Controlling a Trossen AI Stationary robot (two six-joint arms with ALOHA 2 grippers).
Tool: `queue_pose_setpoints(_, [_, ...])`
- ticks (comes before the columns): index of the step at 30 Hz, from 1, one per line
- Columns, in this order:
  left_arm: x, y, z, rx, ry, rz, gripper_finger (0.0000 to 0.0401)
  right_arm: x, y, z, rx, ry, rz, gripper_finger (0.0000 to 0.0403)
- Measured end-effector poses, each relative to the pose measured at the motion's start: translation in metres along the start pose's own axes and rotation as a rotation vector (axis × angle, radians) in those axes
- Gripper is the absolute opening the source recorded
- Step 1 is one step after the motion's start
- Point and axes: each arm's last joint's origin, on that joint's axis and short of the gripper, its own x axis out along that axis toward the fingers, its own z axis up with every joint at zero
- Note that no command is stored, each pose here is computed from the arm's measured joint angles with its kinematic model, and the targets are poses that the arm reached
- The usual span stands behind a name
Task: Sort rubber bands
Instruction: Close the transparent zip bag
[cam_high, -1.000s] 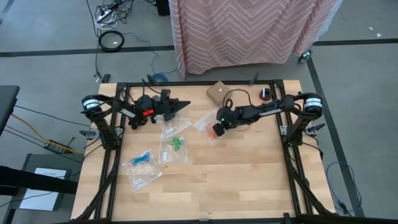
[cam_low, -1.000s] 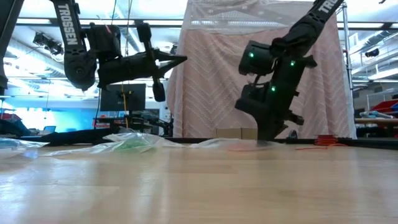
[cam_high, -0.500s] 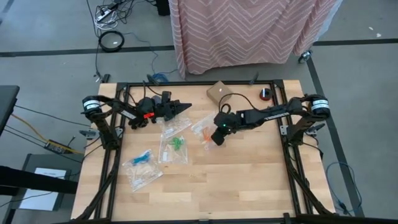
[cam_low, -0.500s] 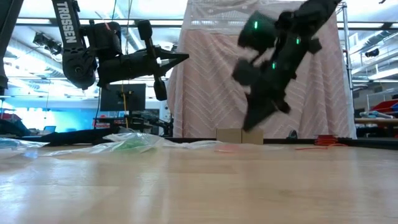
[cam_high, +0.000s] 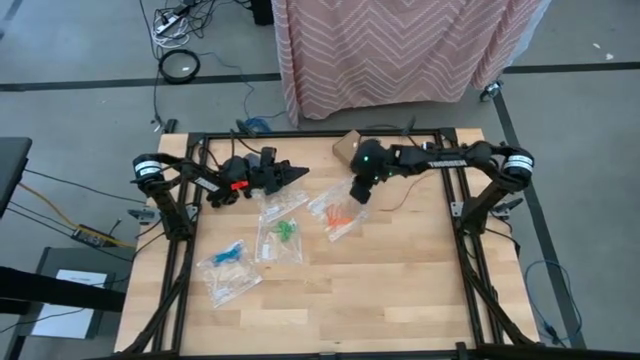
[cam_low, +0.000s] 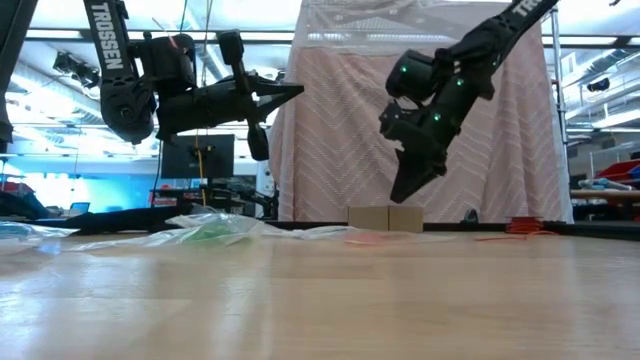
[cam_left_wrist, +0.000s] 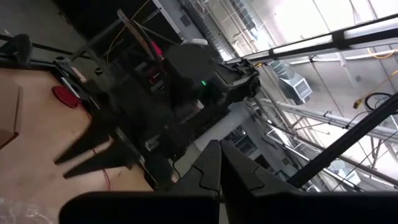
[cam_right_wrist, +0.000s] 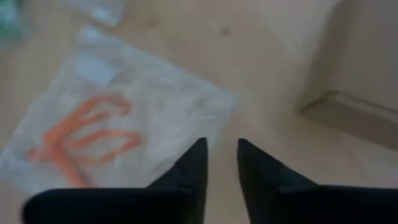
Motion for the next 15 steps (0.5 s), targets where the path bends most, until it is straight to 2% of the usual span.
queue_pose_setpoints(4, [0.0,0.0,0.0,0.002,0.0,0.0,0.001,0.0,-0.015,0.002,0.116,-0.005,0.011,0.0135])
queue_pose_setpoints(7, [0.0,0.0,0.0,0.004,0.0,0.0,0.001,0.005,-0.009,0.003,0.141,-0.011,0.023,0.0163])
queue_pose_setpoints(10, [0.0,0.0,0.0,0.004,0.0,-0.001,0.001,0.016,0.0,0.002,0.129,-0.008,0.015,0.0171])
queue_pose_setpoints(15, [0.0,0.0,0.0,0.002,0.001,-0.001,0.001,0.037,-0.001,0.001,0.179,0.023,-0.041,0.0167])
